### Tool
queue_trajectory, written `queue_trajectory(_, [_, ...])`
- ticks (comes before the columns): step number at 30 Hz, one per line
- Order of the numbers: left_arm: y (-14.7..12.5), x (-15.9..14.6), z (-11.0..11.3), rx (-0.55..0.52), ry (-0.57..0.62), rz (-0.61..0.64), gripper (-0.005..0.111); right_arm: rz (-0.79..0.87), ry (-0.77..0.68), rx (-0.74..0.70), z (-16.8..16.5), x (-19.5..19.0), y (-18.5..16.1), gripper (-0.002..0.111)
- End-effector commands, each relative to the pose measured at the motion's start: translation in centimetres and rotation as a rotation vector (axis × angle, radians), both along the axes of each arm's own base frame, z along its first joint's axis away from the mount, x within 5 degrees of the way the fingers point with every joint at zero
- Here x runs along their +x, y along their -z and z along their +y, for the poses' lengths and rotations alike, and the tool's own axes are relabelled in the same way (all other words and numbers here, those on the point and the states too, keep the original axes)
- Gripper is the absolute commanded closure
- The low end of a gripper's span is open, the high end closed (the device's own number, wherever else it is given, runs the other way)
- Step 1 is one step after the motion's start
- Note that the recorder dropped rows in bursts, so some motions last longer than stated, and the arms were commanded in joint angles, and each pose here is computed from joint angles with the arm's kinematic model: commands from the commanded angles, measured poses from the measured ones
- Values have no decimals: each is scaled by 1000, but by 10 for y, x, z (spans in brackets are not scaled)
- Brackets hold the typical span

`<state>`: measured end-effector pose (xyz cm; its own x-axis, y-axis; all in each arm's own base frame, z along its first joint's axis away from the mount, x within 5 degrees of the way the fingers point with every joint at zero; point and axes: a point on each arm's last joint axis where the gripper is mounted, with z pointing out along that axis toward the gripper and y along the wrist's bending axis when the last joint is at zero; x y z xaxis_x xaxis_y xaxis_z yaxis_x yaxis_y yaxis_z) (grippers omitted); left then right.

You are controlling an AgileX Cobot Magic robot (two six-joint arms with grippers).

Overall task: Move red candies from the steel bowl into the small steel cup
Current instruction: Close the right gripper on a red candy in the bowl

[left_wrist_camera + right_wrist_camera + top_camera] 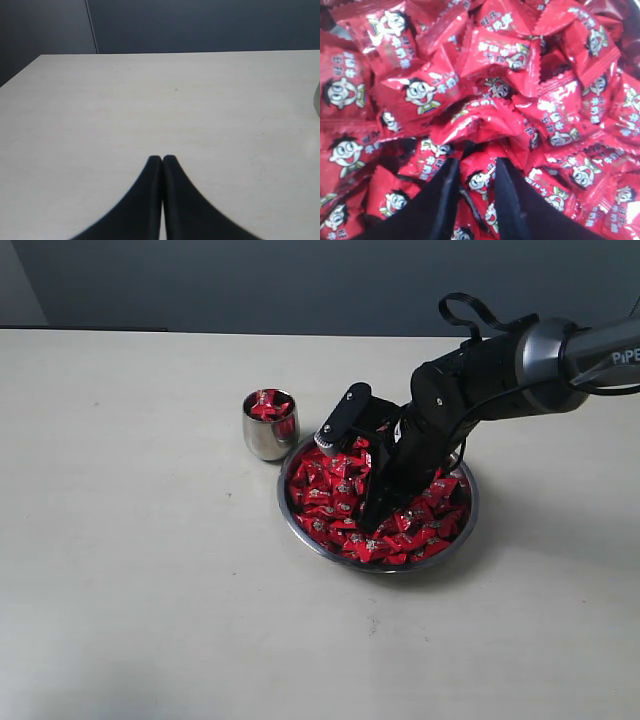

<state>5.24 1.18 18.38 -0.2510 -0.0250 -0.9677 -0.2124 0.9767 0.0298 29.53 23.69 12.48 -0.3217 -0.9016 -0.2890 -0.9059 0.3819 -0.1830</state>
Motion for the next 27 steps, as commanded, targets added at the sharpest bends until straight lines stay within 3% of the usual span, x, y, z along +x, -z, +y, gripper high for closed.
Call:
queue_trajectory(1, [0,0,0,-5,5,-12,106,-18,-3,7,0,2,-1,83])
queue_trajectory(3, [0,0,0,-5,5,-12,106,-17,0,8,0,2,-1,87])
queue_trajectory(8, [0,0,0,-5,5,-12,106,-15,4,8,0,2,-1,109])
queue_trajectory(27, [0,0,0,-5,5,-12,106,-18,21,16,1,3,-15,109])
